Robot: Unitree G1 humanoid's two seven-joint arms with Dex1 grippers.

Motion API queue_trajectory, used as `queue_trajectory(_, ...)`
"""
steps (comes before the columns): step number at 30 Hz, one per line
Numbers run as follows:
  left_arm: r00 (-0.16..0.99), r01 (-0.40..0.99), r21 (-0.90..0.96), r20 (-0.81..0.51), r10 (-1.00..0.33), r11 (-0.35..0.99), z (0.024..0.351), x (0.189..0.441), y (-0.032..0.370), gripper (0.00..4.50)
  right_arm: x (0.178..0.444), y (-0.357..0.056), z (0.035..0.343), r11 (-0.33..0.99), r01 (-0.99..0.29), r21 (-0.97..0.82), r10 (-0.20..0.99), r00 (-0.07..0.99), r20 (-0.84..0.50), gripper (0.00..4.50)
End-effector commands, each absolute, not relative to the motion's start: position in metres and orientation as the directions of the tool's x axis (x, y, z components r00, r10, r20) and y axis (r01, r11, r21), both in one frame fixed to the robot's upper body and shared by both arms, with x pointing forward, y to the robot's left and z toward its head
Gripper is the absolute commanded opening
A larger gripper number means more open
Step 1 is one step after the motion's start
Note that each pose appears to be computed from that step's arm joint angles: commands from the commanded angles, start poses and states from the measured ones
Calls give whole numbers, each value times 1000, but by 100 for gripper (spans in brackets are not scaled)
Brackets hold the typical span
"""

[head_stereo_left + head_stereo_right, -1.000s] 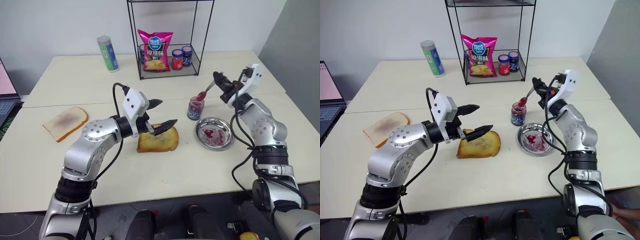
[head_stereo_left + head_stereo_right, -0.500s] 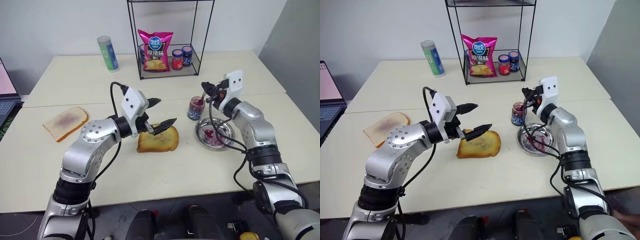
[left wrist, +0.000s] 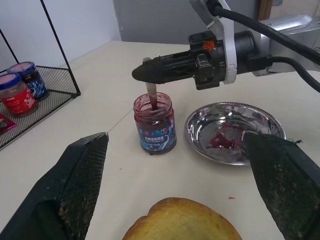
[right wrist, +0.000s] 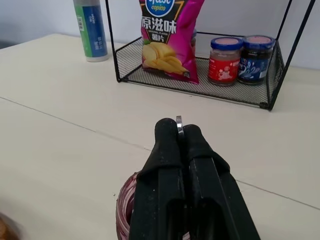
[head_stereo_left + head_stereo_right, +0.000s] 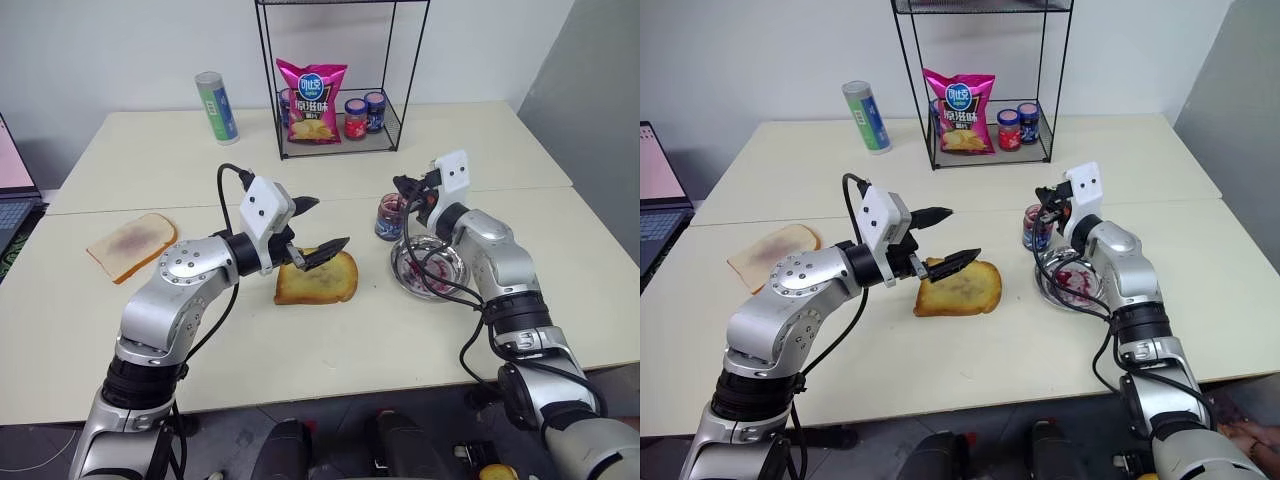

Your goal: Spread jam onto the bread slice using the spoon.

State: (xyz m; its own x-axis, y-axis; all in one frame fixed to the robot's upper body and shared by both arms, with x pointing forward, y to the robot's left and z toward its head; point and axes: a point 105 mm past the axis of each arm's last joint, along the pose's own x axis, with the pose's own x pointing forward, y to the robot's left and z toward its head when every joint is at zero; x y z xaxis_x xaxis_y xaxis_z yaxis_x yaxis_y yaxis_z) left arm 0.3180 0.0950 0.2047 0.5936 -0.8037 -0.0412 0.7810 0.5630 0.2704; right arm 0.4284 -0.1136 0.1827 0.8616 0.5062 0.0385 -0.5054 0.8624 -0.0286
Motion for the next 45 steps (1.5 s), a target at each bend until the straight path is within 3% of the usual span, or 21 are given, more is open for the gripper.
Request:
queue_trajectory(1,604,758,310,0,-797,574,218,316,97,450,431,-115,204,861,-494,117,484,869,105,6)
queue_trajectory(11,622,741,317,11,-783,593,218,321,101,450,435,-128,217,795,-441,416,432,894,122,6)
queue_trajectory(20,626,732,327,24,-779,598,220,323,101,450,436,-136,223,745,-399,535,400,909,120,6)
queue_trajectory(38,614,739,334,24,-789,586,220,324,97,450,439,-158,229,778,-346,524,331,935,126,6)
queue_trajectory(45,615,737,333,30,-788,588,222,325,97,450,438,-153,230,717,-352,602,347,929,130,6)
